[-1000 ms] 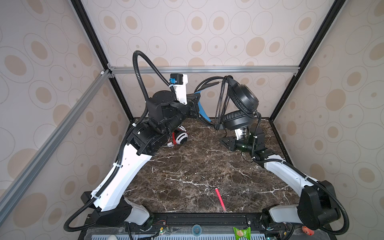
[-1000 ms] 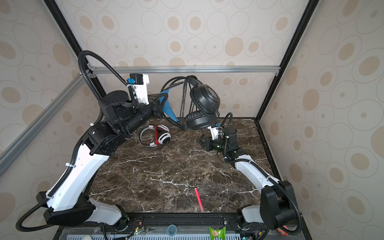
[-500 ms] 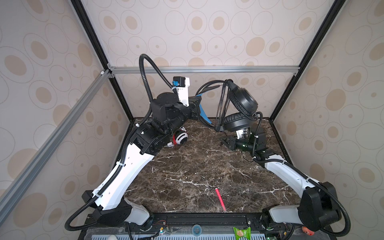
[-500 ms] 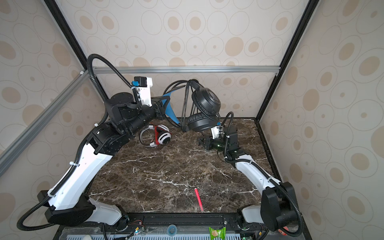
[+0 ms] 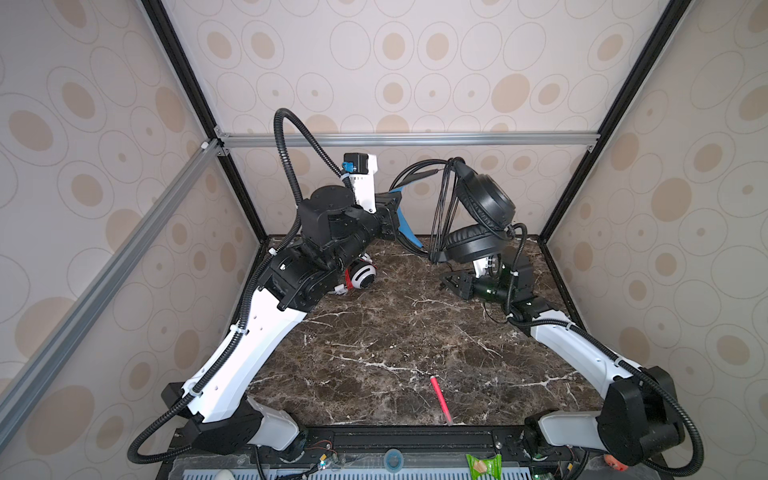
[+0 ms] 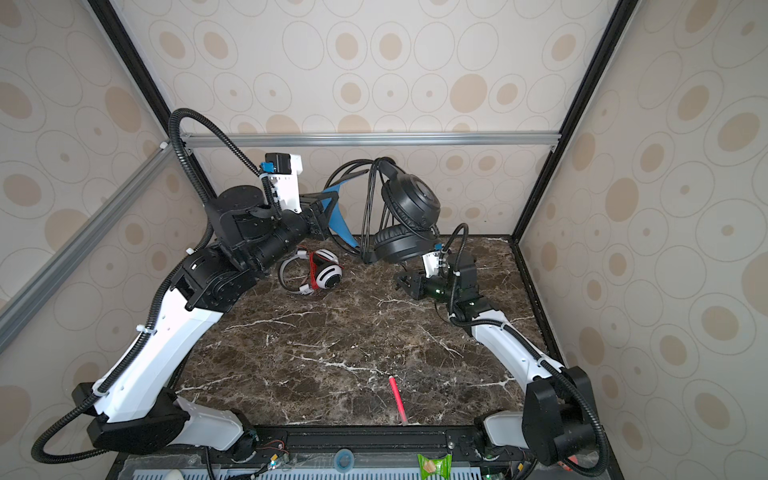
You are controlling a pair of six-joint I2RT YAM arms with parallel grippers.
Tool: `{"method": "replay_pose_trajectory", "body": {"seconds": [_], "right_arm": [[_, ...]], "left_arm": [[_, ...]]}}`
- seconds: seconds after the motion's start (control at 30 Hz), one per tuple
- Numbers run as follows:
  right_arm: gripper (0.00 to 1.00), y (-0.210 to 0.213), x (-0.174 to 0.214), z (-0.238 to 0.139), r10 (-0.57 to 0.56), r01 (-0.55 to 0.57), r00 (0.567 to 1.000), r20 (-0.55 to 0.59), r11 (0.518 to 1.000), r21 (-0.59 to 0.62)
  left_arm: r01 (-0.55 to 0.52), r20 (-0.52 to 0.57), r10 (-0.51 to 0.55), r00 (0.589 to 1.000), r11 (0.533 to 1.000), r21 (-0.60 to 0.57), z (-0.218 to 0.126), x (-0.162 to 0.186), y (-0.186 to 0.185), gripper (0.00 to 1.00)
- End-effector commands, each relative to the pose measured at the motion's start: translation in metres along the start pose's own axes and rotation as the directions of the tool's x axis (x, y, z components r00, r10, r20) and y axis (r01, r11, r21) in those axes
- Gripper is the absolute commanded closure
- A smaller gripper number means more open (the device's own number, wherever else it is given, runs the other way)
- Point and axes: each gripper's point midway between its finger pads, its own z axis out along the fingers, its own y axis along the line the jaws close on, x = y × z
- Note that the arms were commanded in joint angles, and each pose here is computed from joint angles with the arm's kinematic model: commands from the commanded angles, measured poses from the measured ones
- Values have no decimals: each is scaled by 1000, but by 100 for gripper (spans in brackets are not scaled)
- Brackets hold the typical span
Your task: Wrap the headphones
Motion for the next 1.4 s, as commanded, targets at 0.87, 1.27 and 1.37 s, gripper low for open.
{"method": "replay_pose_trajectory", "body": {"seconds": [0.87,1.27,1.37], "right_arm": [[100,0,18,4,-38,39,998,-46,999,36],[100,39,68,7,-151,165,975,-165,984,74],[100,50,78,3,-173,188,969,-178,980,71]], "left_arm": [[196,270,-200,942,980,41,-16,-74,1,100],[316,343,-276,898,947,-64,21,-75,54,100],[321,340,-267,902,940,-114,32,-67,72,100]]}}
